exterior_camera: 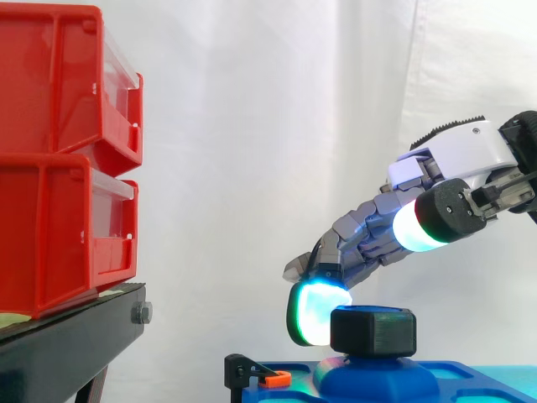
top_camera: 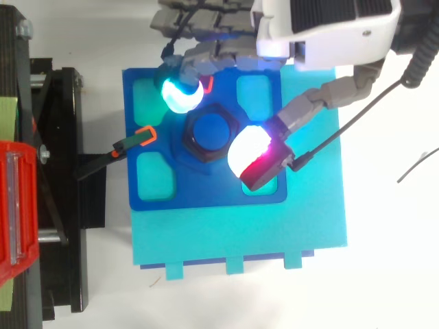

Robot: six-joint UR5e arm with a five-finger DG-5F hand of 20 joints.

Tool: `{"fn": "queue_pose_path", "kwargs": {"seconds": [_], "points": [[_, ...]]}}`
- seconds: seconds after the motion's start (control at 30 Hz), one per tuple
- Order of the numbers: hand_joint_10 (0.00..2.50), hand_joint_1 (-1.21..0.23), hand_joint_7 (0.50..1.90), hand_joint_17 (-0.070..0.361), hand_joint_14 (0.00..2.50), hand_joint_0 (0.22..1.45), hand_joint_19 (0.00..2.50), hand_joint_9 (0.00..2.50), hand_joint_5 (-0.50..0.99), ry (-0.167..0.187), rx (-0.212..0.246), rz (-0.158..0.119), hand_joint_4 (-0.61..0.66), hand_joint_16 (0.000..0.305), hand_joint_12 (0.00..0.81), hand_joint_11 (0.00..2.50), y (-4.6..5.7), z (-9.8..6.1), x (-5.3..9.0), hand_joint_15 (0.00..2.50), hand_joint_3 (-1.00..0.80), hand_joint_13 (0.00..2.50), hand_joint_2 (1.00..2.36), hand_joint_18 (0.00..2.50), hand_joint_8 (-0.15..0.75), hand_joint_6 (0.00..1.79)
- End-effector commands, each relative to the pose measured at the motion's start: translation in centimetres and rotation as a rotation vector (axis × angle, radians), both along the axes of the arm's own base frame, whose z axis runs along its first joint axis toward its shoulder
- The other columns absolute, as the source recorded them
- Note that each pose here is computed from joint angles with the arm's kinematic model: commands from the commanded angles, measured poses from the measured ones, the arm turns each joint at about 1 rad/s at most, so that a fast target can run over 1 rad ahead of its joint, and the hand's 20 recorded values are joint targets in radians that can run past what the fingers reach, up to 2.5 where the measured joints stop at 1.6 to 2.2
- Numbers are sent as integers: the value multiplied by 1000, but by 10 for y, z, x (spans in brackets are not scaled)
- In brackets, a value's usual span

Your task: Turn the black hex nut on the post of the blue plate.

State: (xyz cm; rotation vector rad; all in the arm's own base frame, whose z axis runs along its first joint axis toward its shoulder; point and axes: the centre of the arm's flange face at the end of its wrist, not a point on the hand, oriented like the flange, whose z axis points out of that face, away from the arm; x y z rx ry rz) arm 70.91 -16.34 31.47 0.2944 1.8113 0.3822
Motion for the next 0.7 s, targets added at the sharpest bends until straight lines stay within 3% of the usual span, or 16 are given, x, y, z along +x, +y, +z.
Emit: {"fn": "queue_pose_path", "kwargs": {"seconds": [0.0, 0.17, 0.37, 0.5, 0.67], "points": [[0, -233, 813, 128, 0, 447, 275, 25, -231, -2, 2, 0, 248, 57, 375, 0, -9, 0, -2, 1, -500, 0, 1000, 0, 251, 503], [0, -232, 813, 128, 0, 447, 276, 25, -231, -4, 7, -1, 248, 57, 376, 0, -23, 1, -7, 2, -500, 0, 1000, 0, 251, 503], [0, -233, 809, 127, 0, 447, 273, 26, -231, -18, 10, 2, 247, 57, 376, 0, -32, 9, -7, 3, -500, 0, 1000, 0, 251, 503], [0, -233, 809, 127, 0, 447, 274, 26, -232, -43, 0, 8, 247, 57, 376, 0, -31, 28, -2, 4, -500, 0, 1000, 0, 252, 503], [0, -234, 808, 128, 0, 447, 274, 24, -232, -69, 0, 22, 245, 57, 376, 0, -20, 31, 4, 4, -500, 0, 1000, 0, 251, 503]]}}
